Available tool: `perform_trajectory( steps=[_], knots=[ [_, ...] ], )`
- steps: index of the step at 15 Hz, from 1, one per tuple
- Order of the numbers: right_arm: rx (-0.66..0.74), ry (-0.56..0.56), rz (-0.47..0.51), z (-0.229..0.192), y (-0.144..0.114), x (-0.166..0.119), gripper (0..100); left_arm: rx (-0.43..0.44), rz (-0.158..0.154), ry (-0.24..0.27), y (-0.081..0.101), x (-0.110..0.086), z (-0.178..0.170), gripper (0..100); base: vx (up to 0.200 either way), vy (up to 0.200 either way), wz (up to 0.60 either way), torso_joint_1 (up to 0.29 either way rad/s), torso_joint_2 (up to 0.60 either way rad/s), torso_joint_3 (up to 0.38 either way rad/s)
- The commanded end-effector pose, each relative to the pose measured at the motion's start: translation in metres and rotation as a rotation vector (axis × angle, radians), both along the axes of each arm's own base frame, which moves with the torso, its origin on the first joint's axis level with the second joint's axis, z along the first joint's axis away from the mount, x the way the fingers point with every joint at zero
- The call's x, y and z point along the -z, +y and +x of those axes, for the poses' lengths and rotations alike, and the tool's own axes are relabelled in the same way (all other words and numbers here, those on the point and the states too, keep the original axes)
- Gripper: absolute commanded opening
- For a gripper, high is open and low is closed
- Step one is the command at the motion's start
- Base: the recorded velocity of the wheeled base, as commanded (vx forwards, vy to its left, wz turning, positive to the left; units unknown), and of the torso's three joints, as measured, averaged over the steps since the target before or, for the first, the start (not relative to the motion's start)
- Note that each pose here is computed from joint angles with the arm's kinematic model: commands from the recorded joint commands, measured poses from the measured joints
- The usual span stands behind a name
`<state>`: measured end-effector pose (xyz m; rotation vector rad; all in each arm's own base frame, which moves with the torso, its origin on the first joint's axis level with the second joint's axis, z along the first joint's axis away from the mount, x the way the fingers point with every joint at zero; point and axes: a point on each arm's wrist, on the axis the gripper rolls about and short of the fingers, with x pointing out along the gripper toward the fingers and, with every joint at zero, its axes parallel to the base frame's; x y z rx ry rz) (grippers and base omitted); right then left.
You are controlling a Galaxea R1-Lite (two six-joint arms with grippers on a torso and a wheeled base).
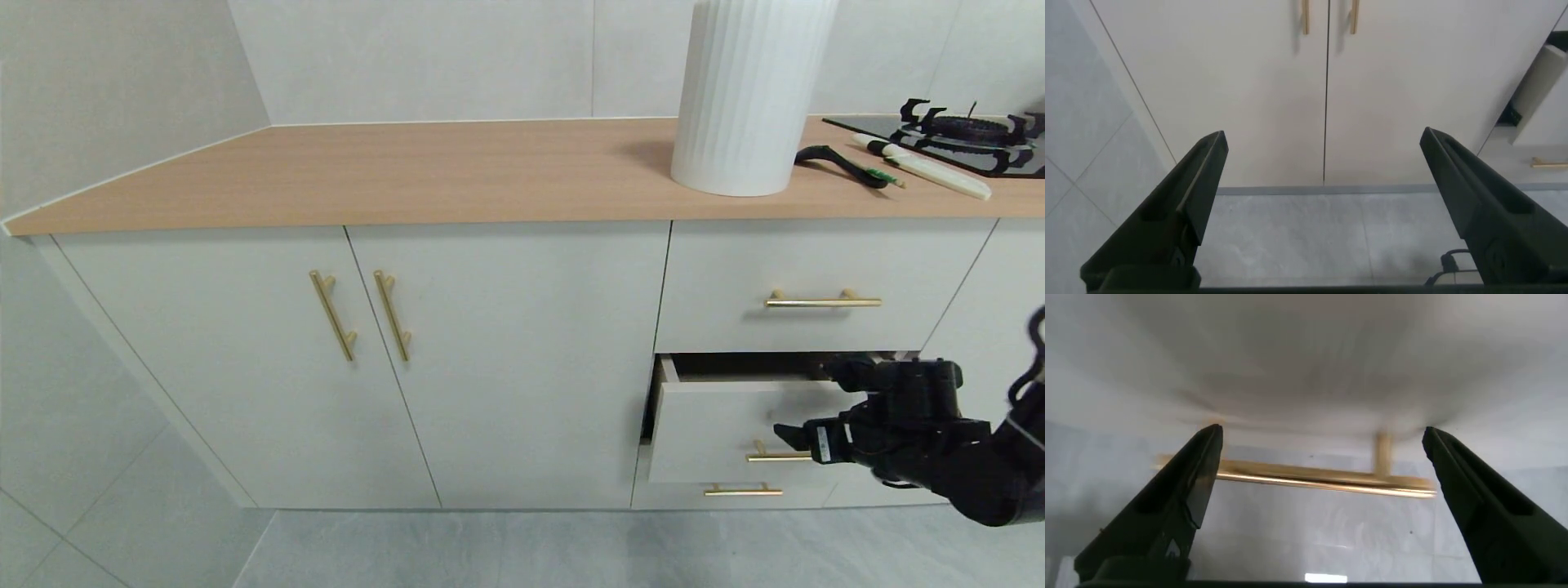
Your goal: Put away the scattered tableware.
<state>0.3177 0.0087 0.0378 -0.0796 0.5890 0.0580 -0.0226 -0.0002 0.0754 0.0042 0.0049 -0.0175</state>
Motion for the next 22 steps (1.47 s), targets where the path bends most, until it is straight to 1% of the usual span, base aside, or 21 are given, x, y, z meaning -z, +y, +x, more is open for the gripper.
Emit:
perform_trajectory(
  steps=[1,2,4,6,8,12,14,16,18,22],
  knots=[
    [-0.026,-0.109,0.013,-0.039,0.004,-0.072,100,-0.001,0.000,0.001,0.000,0.000,0.000,100,0.000,0.000,0.00,0.000,0.00,0.000],
    [-0.073,-0.126,0.028,-0.065,0.011,-0.112,100,-0.001,0.000,0.001,0.000,0.000,0.000,100,0.000,0.000,0.00,0.000,0.00,0.000],
    [-0.101,-0.124,0.032,-0.072,0.017,-0.125,100,-0.001,0.000,0.001,0.000,0.000,0.000,100,0.000,0.000,0.00,0.000,0.00,0.000],
    [-0.095,-0.086,0.027,-0.053,0.019,-0.115,100,-0.001,0.000,0.001,0.000,0.000,0.000,100,0.000,0.000,0.00,0.000,0.00,0.000],
    [-0.084,-0.072,0.027,-0.043,0.017,-0.109,100,-0.001,0.000,0.001,0.000,0.000,0.000,100,0.000,0.000,0.00,0.000,0.00,0.000],
    [-0.066,-0.063,0.022,0.006,0.018,-0.075,100,-0.001,0.000,0.001,0.000,0.000,0.000,100,0.000,0.000,0.00,0.000,0.00,0.000],
    [-0.039,-0.032,0.003,0.021,0.018,-0.052,100,-0.001,0.000,0.001,0.000,0.000,0.000,100,0.000,0.000,0.00,0.000,0.00,0.000],
    [-0.024,-0.034,-0.003,0.030,0.016,-0.038,100,-0.001,0.000,0.001,0.000,0.000,0.000,100,0.000,0.000,0.00,0.000,0.00,0.000],
    [-0.015,-0.047,-0.008,0.034,0.016,-0.032,100,-0.001,0.000,0.001,0.000,0.000,0.000,100,0.000,0.000,0.00,0.000,0.00,0.000],
    [-0.008,-0.042,-0.013,0.027,0.013,-0.037,100,-0.001,0.000,0.001,0.000,0.000,0.000,100,0.000,0.000,0.00,0.000,0.00,0.000]
  ],
)
